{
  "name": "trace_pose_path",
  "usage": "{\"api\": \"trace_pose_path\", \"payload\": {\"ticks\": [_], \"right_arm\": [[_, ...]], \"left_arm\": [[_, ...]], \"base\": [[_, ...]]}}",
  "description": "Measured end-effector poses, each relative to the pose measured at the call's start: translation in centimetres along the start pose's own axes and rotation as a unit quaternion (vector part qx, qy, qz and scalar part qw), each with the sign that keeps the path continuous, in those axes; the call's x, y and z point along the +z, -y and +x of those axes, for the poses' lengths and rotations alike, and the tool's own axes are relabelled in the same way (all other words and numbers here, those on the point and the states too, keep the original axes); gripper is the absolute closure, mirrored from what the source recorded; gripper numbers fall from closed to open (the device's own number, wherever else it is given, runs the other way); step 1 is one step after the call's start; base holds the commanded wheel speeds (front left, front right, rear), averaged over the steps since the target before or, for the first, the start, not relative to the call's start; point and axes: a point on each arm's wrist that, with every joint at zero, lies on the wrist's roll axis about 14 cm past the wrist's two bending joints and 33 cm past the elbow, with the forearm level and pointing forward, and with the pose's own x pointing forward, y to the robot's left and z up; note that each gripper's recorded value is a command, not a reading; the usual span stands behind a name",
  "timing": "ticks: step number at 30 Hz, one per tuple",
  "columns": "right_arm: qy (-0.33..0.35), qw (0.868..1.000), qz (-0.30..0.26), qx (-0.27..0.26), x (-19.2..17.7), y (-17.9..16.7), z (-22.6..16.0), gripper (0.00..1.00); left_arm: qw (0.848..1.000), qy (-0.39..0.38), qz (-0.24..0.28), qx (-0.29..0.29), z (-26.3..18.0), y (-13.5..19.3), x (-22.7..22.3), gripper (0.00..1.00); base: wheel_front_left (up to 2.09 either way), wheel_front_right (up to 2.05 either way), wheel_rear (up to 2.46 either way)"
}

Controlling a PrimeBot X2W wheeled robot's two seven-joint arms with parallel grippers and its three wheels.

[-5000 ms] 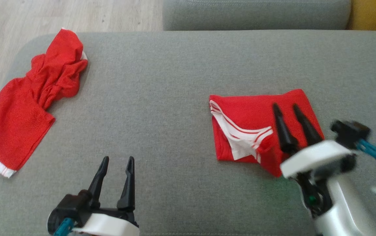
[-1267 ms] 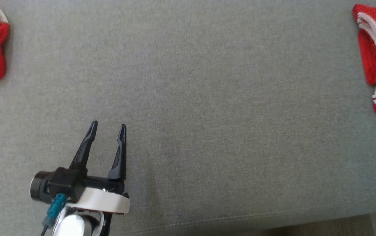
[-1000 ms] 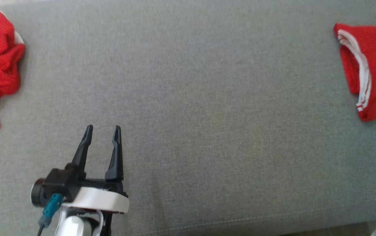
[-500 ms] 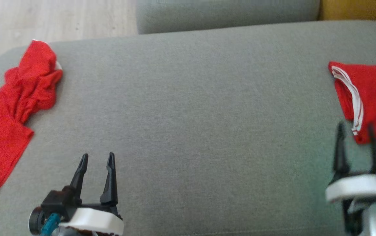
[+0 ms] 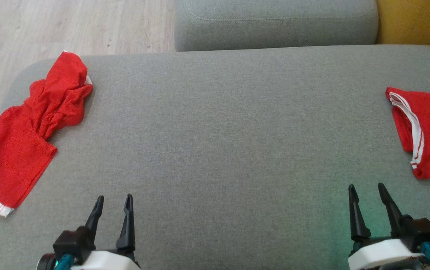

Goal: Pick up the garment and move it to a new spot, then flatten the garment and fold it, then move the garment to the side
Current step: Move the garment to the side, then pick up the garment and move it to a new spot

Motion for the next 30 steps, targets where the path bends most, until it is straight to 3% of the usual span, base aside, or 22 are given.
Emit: {"api": "trace_pose_path", "payload": {"ticks": [14,21,30], "right_arm": [[-0.002,1.000,0.000,0.026,0.0,-1.5,1.1,0.00],[-0.014,0.995,-0.004,0.097,-0.6,-6.0,2.6,0.00],[-0.016,0.980,-0.013,0.200,-0.5,-12.8,4.1,0.00]], "left_arm": [[1.000,0.000,-0.003,0.019,-1.0,-1.2,-0.1,0.00],[0.996,0.007,-0.007,0.087,-3.7,-4.6,0.1,0.00],[0.981,-0.010,-0.029,0.194,-9.6,-8.8,-1.6,0.00]], "base": [[0.00,0.00,0.00],[0.00,0.00,0.00],[0.00,0.00,0.00]]}}
